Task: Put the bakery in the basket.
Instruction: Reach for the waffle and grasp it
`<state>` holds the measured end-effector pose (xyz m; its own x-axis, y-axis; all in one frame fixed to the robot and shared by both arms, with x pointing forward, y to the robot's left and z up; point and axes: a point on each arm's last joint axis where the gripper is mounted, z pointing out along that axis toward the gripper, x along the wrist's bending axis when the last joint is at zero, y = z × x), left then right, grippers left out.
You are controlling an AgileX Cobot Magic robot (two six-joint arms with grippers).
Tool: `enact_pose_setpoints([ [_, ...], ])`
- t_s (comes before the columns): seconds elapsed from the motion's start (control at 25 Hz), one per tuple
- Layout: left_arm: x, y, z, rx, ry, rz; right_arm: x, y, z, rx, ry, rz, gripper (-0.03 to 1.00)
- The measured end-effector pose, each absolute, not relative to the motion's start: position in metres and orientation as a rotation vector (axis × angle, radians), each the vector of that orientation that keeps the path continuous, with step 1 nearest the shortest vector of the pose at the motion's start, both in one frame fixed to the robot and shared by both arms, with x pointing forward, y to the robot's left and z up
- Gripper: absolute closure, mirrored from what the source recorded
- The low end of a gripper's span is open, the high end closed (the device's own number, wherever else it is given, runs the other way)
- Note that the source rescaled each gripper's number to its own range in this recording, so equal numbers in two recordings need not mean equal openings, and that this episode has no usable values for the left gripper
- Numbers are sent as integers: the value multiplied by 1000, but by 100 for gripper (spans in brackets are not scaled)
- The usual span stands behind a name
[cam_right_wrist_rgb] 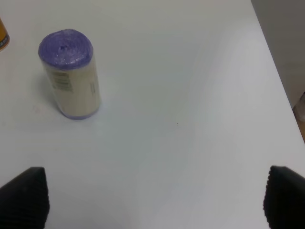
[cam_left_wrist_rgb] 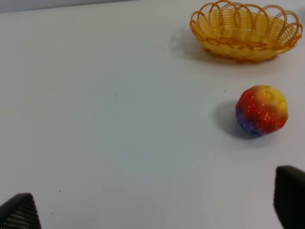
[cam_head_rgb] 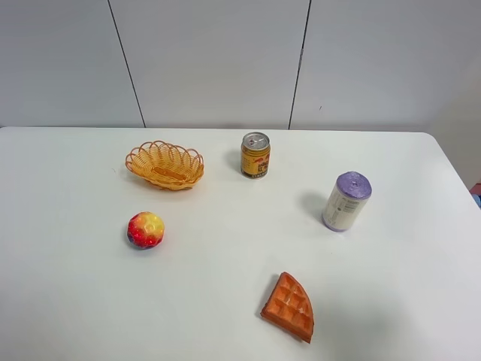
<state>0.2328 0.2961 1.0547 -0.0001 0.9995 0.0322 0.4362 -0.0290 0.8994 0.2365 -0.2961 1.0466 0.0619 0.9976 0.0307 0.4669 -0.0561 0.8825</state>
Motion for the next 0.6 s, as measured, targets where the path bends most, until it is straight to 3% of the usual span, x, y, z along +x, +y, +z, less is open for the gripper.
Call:
enact_pose_setpoints([
  [0.6, 233, 296, 1055, 1556, 1525, 990, 237, -296, 1047, 1623, 1492, 935, -3],
])
